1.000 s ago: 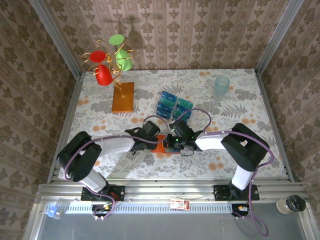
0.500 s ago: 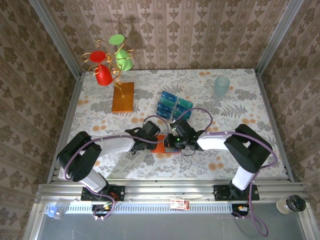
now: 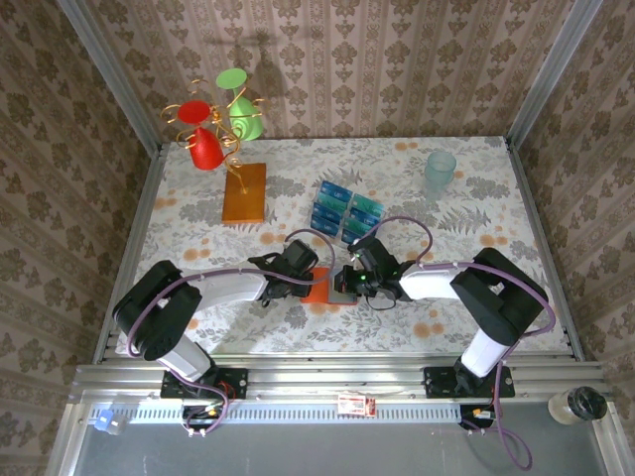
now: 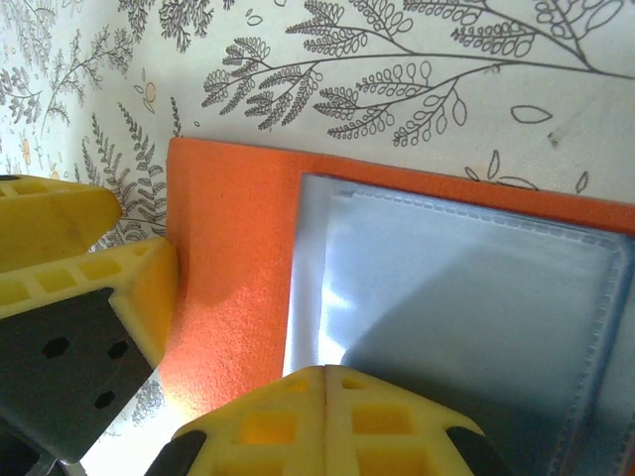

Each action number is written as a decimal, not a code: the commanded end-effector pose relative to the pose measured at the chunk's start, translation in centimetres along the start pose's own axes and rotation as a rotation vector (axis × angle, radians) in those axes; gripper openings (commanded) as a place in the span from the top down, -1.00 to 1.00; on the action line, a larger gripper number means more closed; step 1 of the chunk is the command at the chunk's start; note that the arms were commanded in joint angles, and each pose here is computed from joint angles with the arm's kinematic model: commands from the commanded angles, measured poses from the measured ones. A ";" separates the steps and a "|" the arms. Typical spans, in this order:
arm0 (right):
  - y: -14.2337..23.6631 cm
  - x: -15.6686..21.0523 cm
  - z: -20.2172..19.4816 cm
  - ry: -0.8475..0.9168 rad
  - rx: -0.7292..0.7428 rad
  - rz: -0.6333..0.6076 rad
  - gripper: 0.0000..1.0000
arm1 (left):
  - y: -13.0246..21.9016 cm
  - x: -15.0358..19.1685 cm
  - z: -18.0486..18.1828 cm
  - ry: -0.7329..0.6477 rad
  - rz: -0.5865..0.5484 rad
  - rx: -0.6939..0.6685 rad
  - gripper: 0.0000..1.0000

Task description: Put the credit cards into the card holder

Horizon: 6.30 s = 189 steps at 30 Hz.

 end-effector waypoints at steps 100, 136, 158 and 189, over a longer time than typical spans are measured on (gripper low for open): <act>0.6 -2.5 -2.4 -0.084 0.062 0.004 1.00 | 0.7 -1.1 -5.7 -0.063 -0.089 0.198 -0.42; 2.9 -3.2 -0.2 -0.055 0.021 -0.054 0.05 | -0.5 0.5 -5.6 -0.076 -0.056 0.164 -0.08; 1.1 -2.7 0.8 -0.047 -0.063 0.061 0.33 | 0.1 0.1 -5.5 -0.072 -0.078 0.165 -0.10; -2.0 -0.4 6.6 0.010 -0.062 0.143 -0.31 | 9.1 -2.0 3.2 0.211 -0.323 0.163 -0.35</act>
Point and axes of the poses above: each hand's point on the last joint's axis, 136 mm out from that joint toward the fingers, its own y axis back along the fingers, its own z axis along the line the jaws close on, x = y × z, the point moved 6 cm from there along y, back along the fingers, and after that the axes turned 7 degrees about -y, right-handed, at the moved point
